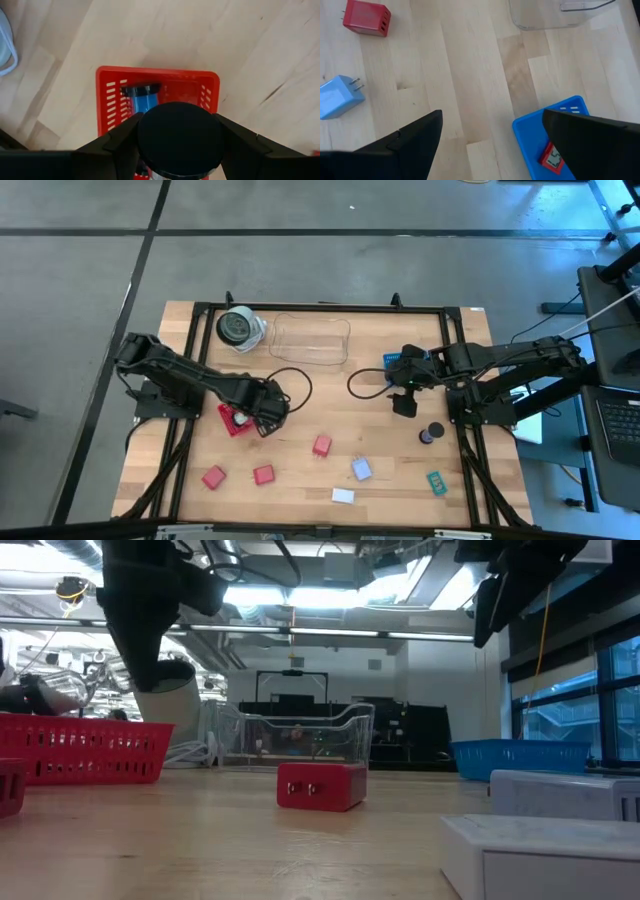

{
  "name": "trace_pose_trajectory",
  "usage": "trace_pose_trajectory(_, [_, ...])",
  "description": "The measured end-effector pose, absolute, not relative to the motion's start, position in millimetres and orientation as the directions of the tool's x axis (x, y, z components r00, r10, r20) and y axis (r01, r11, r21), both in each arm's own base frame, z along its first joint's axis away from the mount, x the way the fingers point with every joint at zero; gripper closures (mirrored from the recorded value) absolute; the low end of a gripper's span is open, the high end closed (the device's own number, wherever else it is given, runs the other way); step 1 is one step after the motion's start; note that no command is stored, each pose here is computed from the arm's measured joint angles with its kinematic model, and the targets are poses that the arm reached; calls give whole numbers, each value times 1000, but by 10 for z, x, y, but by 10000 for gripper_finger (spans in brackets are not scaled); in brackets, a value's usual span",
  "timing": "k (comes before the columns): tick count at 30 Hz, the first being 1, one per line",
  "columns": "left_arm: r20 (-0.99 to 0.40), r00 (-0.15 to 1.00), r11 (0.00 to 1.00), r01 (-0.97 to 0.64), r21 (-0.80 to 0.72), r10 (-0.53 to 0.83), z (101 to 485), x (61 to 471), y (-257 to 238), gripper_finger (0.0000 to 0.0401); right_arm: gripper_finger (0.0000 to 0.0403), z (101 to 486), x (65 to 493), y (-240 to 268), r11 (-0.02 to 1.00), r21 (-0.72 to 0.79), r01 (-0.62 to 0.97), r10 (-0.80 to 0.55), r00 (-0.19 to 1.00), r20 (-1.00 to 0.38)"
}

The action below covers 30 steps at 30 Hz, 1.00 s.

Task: Pick & Place Office items
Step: Put the white hourglass into the red bin

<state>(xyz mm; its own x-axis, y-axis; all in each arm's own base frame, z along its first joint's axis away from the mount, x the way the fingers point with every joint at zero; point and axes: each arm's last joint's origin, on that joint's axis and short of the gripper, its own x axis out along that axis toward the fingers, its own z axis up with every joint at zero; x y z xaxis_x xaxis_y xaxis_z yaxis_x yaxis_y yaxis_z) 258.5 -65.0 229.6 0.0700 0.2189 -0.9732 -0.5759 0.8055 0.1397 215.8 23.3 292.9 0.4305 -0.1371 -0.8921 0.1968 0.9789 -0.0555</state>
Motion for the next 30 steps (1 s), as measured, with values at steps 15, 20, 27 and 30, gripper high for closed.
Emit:
trace_pose_trajectory(15, [-956,24,806,-544,233,292,2053,2473,-622,184,56,2940,2180,236,979,-48,196,-134,453,-881])
trace_pose_trajectory(20, [-957,52,808,-550,211,285,2048,2462,-619,184,56,2944,2190,237,980,-45,196,-133,463,-876])
trace_pose_trajectory(27, [-959,59,812,-548,201,277,2050,2467,-622,184,56,2946,2194,238,979,-43,197,-132,467,-874])
trace_pose_trajectory(30, [-960,69,810,-555,190,273,2050,2478,-625,184,56,2947,2193,238,979,-43,197,-132,467,-874])
